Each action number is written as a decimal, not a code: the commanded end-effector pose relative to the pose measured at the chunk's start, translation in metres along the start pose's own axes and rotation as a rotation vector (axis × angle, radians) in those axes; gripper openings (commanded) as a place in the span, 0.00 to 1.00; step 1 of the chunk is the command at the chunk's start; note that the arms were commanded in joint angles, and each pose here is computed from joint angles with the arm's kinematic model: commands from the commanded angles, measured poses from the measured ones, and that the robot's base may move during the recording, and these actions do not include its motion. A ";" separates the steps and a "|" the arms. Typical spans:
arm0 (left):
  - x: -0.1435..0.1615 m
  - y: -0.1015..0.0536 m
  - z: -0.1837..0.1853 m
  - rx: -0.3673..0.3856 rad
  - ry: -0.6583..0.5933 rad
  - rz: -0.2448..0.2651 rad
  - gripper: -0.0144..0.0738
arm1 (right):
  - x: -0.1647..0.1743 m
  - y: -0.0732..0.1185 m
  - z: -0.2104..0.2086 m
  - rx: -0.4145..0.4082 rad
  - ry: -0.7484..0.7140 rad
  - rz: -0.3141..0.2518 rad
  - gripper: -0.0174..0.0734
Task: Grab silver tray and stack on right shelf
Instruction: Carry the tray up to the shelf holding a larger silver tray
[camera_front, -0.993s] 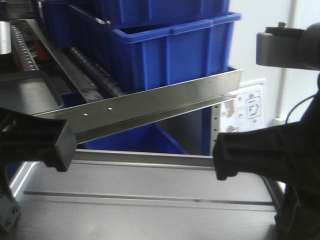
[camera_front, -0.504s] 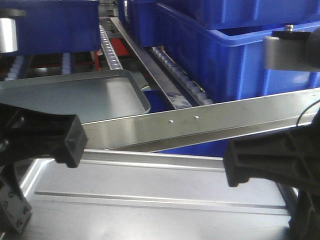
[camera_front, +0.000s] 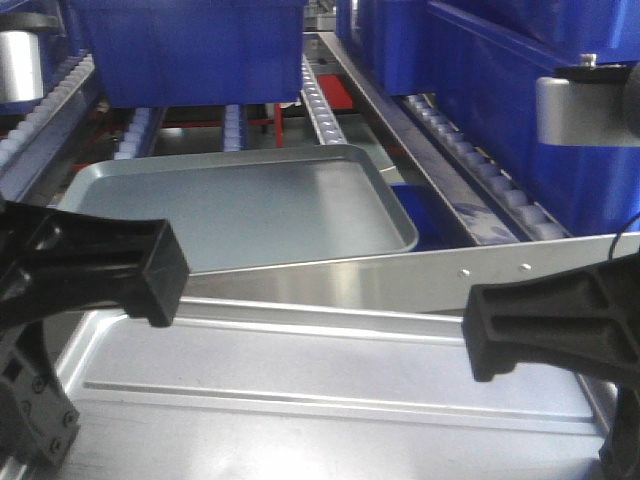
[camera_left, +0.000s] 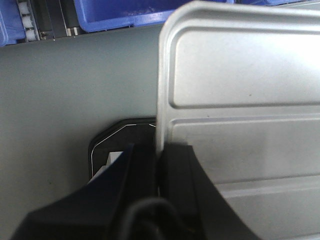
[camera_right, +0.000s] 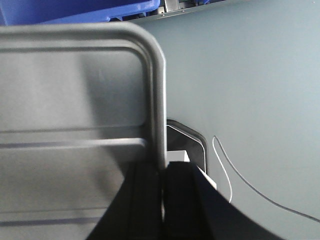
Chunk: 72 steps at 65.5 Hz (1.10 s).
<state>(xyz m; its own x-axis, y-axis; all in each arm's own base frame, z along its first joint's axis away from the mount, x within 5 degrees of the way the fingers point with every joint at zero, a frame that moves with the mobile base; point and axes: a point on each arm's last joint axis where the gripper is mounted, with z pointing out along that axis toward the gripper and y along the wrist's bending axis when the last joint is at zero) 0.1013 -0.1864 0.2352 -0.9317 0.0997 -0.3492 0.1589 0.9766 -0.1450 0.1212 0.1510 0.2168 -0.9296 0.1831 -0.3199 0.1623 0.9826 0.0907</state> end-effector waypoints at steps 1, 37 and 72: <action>-0.002 0.013 -0.009 -0.121 -0.010 0.030 0.06 | -0.005 -0.021 -0.007 0.212 -0.027 -0.021 0.25; -0.002 0.013 -0.009 -0.121 -0.010 0.030 0.06 | -0.004 -0.023 -0.007 0.235 -0.023 -0.020 0.25; -0.002 0.013 -0.009 -0.121 -0.010 0.030 0.06 | -0.004 -0.023 -0.007 0.235 -0.023 -0.020 0.25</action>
<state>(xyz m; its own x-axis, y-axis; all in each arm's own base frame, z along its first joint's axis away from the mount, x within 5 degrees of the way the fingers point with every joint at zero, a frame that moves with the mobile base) 0.1014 -0.1883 0.2358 -0.9305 0.0973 -0.3530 0.1643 0.9725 -0.1649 0.1202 0.1490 0.2169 -0.9315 0.1848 -0.3132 0.1726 0.9828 0.0665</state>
